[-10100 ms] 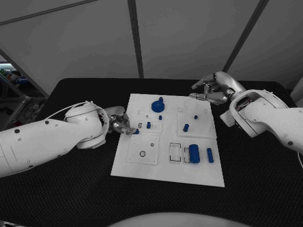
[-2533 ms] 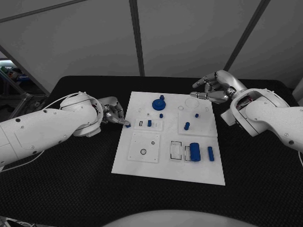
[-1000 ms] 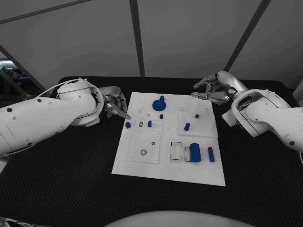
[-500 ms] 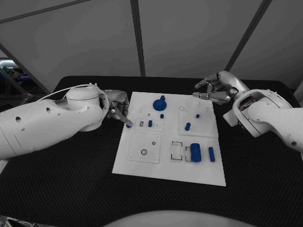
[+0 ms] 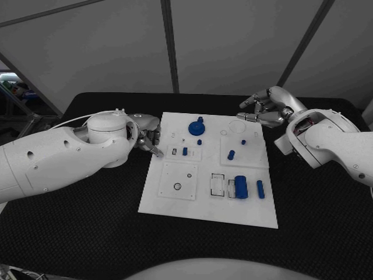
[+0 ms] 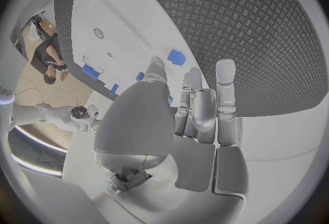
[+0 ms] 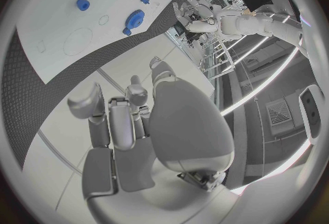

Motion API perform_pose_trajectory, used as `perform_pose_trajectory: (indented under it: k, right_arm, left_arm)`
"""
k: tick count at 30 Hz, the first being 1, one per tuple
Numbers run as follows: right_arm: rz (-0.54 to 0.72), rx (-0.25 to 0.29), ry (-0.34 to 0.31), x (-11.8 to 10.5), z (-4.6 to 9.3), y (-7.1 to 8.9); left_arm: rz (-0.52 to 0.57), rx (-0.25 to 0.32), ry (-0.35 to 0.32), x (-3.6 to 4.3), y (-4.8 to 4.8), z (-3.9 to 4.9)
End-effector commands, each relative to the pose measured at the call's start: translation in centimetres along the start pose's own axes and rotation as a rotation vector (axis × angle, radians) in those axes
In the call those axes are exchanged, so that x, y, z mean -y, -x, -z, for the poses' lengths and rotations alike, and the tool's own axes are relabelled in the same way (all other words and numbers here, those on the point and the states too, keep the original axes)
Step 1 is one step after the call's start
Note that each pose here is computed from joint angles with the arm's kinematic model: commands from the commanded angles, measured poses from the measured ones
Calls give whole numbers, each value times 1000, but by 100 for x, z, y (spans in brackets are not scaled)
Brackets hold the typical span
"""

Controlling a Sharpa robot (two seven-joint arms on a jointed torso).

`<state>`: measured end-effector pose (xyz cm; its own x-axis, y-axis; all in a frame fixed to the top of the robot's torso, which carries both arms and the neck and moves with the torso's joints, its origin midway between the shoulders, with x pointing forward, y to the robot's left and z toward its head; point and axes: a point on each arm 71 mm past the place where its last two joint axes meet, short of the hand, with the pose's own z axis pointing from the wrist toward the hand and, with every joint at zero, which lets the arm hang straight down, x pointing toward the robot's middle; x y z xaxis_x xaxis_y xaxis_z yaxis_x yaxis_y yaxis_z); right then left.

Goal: Assemble the parts on the task board

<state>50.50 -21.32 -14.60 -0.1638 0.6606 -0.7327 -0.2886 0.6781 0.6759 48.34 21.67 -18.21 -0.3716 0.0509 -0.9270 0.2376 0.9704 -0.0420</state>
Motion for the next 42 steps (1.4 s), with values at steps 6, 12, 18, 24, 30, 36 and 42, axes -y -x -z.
perform_pose_trajectory:
  k: [6,12,18,24,30,36,42]
  right_arm:
    - [2,-4,8,-16,-4,-3]
    - [2,-4,8,-14,-5,-3]
    - [2,-4,8,-13,-5,-4]
    - [2,-4,8,-11,-4,-2]
    - [2,-4,7,-8,-4,-1]
    - [2,-4,7,-8,-5,-3]
    - [2,-5,8,-10,-6,-7]
  left_arm:
    - [-6,11,-15,11,-59,-6]
    - [0,13,-15,9,-83,-16]
    - [4,15,-11,-3,-94,-27]
    - [8,19,-4,-25,-97,-37]
    - [26,6,-1,-33,-108,-38]
    - [37,-1,-2,-36,-113,-37]
    - [50,-6,-10,-21,-116,-43]
